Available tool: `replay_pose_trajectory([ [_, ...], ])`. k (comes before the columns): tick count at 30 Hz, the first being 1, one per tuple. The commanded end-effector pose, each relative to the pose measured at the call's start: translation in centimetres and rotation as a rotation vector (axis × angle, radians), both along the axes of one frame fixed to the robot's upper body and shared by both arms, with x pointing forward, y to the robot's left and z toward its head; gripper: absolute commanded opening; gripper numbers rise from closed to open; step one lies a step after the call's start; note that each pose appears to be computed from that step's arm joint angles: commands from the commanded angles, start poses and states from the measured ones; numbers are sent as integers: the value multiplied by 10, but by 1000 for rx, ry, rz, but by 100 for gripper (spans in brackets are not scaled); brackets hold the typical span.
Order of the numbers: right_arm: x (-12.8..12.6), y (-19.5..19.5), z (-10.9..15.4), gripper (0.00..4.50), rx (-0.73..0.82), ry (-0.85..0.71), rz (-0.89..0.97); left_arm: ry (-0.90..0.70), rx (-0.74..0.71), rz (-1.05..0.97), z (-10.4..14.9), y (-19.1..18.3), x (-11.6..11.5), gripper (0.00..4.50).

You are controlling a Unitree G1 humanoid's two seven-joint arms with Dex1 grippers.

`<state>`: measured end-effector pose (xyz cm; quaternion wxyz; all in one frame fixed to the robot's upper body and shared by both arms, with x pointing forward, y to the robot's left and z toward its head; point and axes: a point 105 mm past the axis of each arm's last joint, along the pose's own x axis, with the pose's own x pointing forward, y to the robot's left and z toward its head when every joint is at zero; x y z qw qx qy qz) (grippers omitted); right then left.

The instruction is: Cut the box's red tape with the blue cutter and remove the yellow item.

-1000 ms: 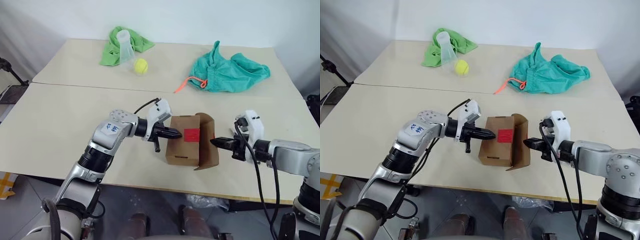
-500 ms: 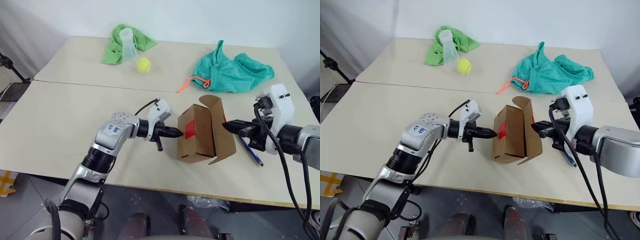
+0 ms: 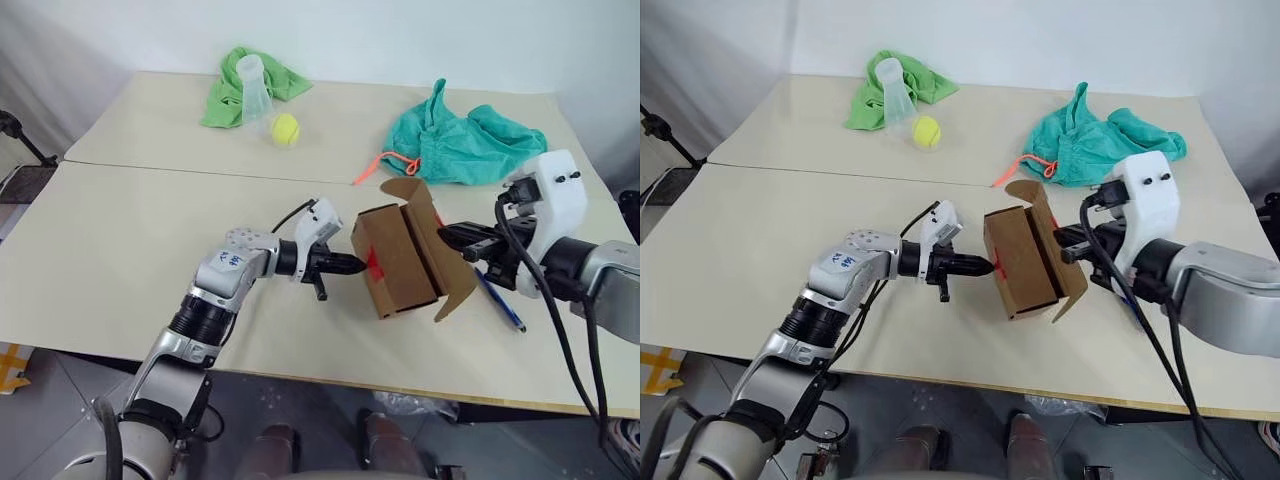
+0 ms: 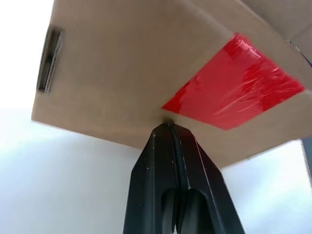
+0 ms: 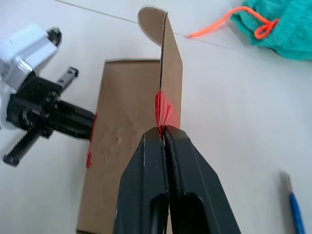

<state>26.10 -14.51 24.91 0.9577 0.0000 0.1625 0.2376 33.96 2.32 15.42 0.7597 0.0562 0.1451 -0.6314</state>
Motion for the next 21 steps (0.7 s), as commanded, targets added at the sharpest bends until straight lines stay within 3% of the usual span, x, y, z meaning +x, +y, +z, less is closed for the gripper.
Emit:
replay_pose_trajectory([
  [1, 1, 8, 9, 5, 21, -30, 14, 27, -117, -92, 24, 10, -18, 0],
  [8, 5, 9, 10, 5, 19, -22, 18, 91, -265, -163, 54, 15, -38, 0],
  [21, 5, 18, 8, 5, 30, -22, 35, -143, -140, -20, 37, -40, 8, 0],
])
